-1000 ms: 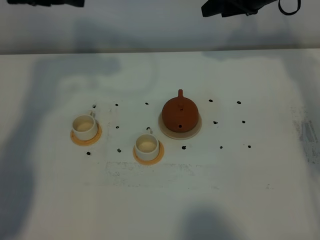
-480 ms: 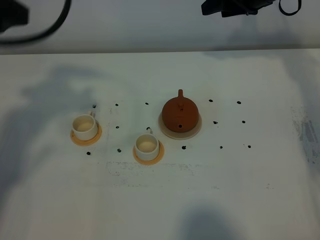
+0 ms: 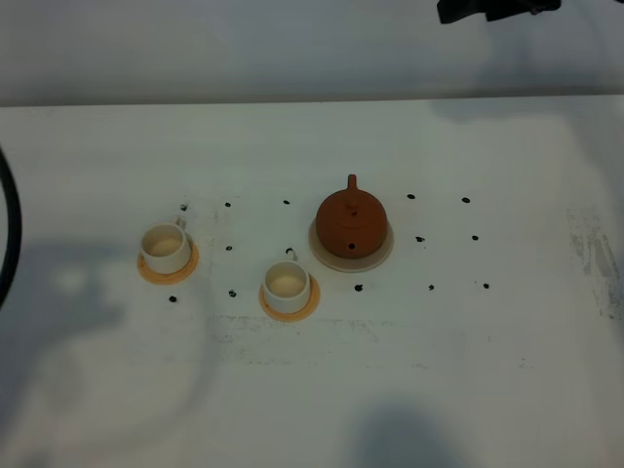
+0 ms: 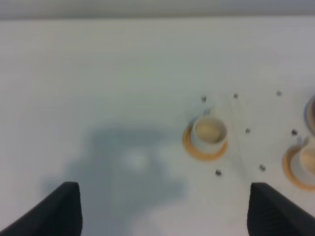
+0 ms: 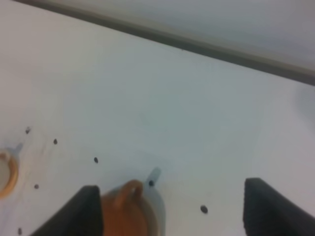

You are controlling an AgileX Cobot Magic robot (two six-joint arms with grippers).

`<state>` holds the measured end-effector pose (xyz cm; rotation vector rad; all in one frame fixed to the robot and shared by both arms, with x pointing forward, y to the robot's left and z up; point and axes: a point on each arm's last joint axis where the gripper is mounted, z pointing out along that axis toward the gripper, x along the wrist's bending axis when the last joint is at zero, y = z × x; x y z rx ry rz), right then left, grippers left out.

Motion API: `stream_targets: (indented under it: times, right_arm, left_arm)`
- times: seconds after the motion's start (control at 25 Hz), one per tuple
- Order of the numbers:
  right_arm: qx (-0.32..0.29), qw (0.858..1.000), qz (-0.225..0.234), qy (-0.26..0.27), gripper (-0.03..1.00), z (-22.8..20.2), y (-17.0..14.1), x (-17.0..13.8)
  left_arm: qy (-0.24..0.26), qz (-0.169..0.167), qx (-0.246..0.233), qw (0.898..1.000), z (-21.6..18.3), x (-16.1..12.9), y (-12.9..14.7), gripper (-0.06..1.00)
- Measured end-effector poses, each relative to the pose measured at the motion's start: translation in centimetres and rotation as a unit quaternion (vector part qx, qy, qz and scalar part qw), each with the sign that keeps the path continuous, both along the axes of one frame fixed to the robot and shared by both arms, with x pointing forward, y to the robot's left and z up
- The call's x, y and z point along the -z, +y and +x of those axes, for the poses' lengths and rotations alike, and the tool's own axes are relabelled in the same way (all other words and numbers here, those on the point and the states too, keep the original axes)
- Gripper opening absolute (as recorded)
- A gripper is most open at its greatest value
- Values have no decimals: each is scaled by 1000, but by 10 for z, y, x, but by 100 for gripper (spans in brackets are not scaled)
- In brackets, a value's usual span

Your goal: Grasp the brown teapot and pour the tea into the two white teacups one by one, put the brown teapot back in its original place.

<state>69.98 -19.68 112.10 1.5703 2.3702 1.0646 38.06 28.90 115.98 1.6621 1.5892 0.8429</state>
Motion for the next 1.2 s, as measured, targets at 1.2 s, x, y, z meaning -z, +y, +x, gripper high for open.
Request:
stream_targets:
  times: [1.2]
  right_arm:
    - [160, 935, -232, -215, 59, -61, -62, -106]
  left_arm:
    - [-91, -82, -35, 992, -179, 68, 24, 68]
